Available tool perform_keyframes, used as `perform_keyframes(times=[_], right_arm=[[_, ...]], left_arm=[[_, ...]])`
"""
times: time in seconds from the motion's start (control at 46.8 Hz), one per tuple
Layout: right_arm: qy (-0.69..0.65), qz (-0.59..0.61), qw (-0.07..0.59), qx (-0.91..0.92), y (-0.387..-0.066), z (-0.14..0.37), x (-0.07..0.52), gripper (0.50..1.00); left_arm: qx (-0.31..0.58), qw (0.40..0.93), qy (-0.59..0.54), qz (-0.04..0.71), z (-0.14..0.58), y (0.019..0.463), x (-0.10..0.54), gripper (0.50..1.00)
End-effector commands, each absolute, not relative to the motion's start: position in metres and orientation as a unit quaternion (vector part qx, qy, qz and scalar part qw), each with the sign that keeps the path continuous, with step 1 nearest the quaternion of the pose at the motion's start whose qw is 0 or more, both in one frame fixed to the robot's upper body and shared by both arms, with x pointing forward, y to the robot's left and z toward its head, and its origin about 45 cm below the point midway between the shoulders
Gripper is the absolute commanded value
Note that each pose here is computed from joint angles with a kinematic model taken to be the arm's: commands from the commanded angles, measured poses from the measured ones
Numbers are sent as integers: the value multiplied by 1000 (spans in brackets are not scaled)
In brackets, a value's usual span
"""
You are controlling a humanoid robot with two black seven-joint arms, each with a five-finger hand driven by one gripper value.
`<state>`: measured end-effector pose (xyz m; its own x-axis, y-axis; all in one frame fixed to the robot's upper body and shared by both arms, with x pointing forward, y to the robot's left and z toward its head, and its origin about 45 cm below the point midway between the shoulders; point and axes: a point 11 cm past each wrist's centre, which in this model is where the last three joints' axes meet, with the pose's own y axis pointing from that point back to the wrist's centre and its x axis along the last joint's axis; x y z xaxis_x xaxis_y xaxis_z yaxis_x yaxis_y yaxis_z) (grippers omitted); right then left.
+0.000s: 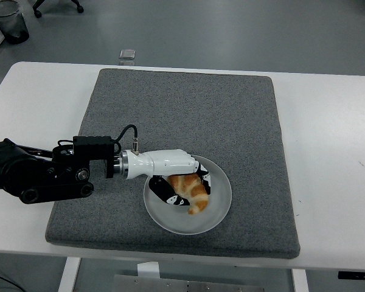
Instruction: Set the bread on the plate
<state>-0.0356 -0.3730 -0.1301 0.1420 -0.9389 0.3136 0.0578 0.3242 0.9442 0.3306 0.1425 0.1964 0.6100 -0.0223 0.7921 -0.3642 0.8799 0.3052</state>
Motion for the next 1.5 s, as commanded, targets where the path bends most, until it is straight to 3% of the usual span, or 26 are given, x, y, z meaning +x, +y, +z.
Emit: perform_keyframes(times=[0.0, 0.192, 0.363, 0.598, 0.705, 1.004, 1.303, 1.474], right_arm=[[-520, -398, 626, 424, -373, -130, -36, 938], [-520, -398, 626, 424, -373, -130, -36, 938], [-520, -398, 626, 424, -373, -130, -36, 938], [-520, -398, 626, 424, -373, -130, -36, 938], [-520, -398, 626, 424, -373, -130, -36, 940], [-520, -398, 626, 424, -373, -130, -36, 938], [-520, -398, 626, 424, -373, -130, -36, 938], [-519, -398, 626, 424, -372, -130, -36, 938]], left_arm=[[223, 869, -430, 101, 197, 142, 331, 500], [225, 868, -430, 105, 197, 145, 332, 518], [223, 867, -433, 111, 199, 145, 333, 660], [222, 866, -433, 112, 199, 146, 333, 733], [222, 866, -433, 112, 199, 145, 333, 812], [225, 868, -427, 118, 199, 150, 333, 851], [219, 872, -416, 132, 201, 152, 334, 958], [220, 873, -415, 133, 201, 154, 333, 966]])
